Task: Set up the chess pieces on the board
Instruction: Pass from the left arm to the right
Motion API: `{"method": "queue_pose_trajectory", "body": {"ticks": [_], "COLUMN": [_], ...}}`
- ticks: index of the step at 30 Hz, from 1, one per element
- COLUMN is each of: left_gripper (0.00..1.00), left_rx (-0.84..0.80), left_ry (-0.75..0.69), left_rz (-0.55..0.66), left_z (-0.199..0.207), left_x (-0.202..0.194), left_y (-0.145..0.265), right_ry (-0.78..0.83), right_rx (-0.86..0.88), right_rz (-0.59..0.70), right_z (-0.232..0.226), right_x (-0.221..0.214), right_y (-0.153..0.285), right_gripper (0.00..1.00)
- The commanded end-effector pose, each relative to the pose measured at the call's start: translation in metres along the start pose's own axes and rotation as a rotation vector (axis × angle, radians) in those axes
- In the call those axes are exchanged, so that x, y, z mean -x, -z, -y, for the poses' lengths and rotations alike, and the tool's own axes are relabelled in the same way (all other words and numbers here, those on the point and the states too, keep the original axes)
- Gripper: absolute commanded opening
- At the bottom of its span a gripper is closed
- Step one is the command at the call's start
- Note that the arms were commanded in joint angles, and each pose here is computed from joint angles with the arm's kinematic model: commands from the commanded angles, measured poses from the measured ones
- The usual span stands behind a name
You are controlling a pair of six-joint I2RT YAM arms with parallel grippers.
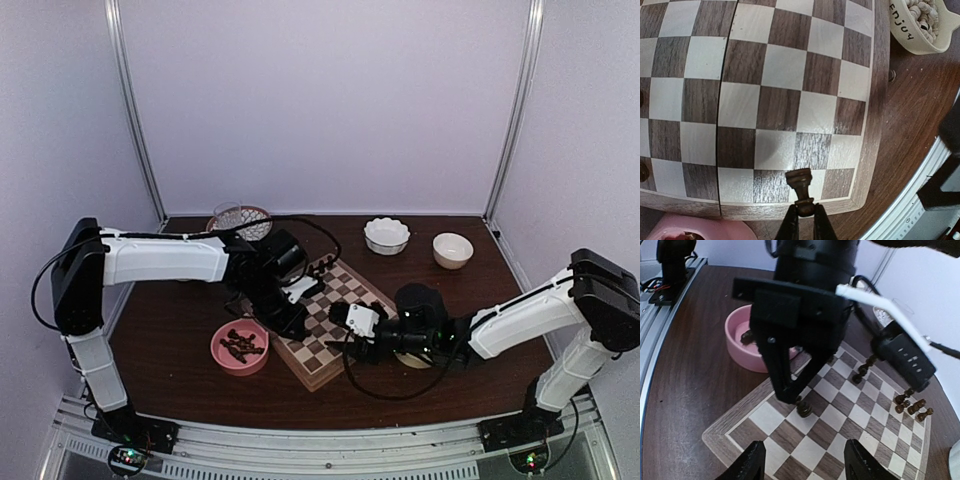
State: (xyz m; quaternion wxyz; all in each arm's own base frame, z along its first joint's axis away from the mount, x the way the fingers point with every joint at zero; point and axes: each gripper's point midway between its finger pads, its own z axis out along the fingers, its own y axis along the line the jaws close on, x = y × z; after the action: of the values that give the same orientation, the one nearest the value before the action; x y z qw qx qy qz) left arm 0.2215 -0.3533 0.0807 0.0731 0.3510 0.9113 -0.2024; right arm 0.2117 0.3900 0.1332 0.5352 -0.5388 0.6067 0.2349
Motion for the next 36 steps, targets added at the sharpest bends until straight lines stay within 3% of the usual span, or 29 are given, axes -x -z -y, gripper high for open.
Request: {"method": "queue_pose_trajectory", "body": {"ticks": [1, 15, 28, 36], "left_gripper": [0.0, 0.0, 0.0, 0.0], "left_rx": [-0.041, -0.09, -0.091, -0.186], "left_ry": [-0.061, -0.109, -0.101, -0.109], "left_rz": [0.142, 0.104, 0.051, 0.039], "left_z": [0.016, 0.035, 0.037, 0.054], "left_x": [0.018, 0.008, 0.002, -0.001], "left_y": [0.017, 0.007, -0.001, 0.0], "right_ry": [0.153, 0.21, 0.218, 0.259], "right_rx": [0.144, 0.1, -0.001, 0.009], "right_rz": [-0.002, -0.102, -0.115, -0.126], "right_z": [-0.026, -0.027, -0.011, -0.021], "right_x": [0.005, -0.021, -0.02, -0.023], "right_y": [-0.009, -0.038, -0.034, -0.043], "right_gripper": [0.54, 0.4, 0.4, 0.4]}}
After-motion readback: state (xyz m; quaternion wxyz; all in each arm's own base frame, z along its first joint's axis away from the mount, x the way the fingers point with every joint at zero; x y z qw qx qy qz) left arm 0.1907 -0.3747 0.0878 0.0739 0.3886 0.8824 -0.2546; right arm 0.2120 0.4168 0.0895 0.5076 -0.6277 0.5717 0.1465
